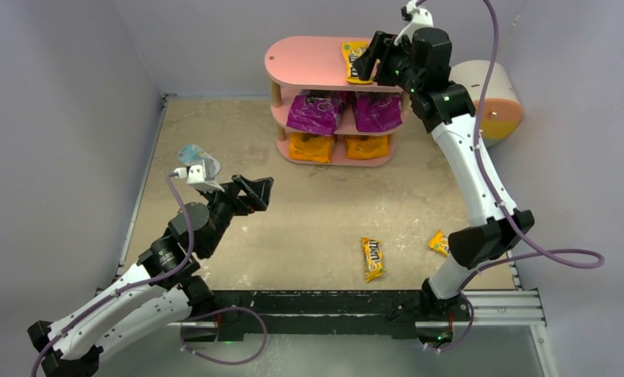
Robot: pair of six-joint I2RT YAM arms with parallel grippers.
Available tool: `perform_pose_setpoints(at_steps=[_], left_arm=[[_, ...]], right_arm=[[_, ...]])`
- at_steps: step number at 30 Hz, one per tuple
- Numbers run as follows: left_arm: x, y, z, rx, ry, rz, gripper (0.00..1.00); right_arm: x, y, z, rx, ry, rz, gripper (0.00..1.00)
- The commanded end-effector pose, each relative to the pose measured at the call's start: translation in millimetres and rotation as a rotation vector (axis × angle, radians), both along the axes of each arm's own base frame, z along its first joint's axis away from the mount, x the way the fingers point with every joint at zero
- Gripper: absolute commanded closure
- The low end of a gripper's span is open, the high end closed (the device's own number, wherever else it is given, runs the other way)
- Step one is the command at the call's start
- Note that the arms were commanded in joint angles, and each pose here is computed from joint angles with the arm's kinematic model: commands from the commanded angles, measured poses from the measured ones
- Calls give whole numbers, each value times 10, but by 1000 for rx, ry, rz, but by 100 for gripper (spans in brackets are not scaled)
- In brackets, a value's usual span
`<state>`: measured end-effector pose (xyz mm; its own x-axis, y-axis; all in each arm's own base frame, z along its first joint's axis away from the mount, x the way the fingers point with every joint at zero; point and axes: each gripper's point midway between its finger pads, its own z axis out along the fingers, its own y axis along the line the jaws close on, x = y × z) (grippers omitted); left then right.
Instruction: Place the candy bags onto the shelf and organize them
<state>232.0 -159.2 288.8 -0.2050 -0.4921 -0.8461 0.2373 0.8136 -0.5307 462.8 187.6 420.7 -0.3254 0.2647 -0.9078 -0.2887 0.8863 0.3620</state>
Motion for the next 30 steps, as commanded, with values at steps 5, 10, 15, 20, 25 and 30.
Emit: perform_pose_setpoints(at_steps=[5,10,15,20,25,30], left_arm=[[19,-67,14,-1,-8,-22,0],[23,-134,-58,4,1,-46,0],[34,-242,-221,23,25,-84,0],[36,-352,-409,72,73,-127,0],[16,-472,-596,113,108,-185,0],[-1,-577,-654,113,128,-230,0]], right_arm=[[-572,-85,405,-22,-162,99,9],[-1129,-313,39,32,-137,53,2],[-1662,-430,-1112,138,80,14,3],[-2131,-555,-2317,24,437,4,6],[-2482,-610,-3045,-45,689,17,10],[-2525,-560,-3438,-53,774,44,17]])
